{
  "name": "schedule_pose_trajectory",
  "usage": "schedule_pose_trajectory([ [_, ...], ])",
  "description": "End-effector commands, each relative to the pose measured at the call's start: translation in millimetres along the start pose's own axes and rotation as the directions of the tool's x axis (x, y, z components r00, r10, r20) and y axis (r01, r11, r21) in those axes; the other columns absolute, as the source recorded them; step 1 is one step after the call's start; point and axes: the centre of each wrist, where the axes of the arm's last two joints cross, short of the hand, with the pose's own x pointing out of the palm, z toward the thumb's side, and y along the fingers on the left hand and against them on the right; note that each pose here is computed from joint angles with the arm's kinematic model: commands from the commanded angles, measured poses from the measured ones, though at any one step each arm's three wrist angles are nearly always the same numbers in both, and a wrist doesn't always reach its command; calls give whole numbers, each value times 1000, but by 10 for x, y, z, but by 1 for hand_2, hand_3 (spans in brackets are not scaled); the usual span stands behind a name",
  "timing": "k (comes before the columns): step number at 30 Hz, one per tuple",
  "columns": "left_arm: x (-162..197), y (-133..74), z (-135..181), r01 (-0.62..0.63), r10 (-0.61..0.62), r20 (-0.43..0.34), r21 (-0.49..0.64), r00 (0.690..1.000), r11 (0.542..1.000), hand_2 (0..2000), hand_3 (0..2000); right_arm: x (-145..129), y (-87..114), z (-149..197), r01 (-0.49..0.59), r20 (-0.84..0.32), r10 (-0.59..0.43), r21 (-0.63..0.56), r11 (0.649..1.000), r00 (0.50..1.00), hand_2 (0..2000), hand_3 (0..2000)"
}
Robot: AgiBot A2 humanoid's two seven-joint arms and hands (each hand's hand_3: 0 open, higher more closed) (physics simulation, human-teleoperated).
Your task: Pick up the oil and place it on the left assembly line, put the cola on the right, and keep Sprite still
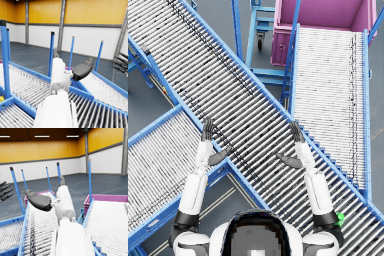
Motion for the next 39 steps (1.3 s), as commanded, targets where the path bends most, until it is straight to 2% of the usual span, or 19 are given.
schedule_pose_trajectory([
  [1, 0, 0, 0, 0, 0, 0, 0, 1000, 1000, 0, 0, 0, 0, 0, 0, 0, 0, 0, 1000, 1000, 0, 0],
  [39, 0, 0, 0, 0, 0, 0, 0, 1000, 1000, 0, 0, 0, 0, 0, 0, 0, 0, 0, 1000, 1000, 0, 0],
])
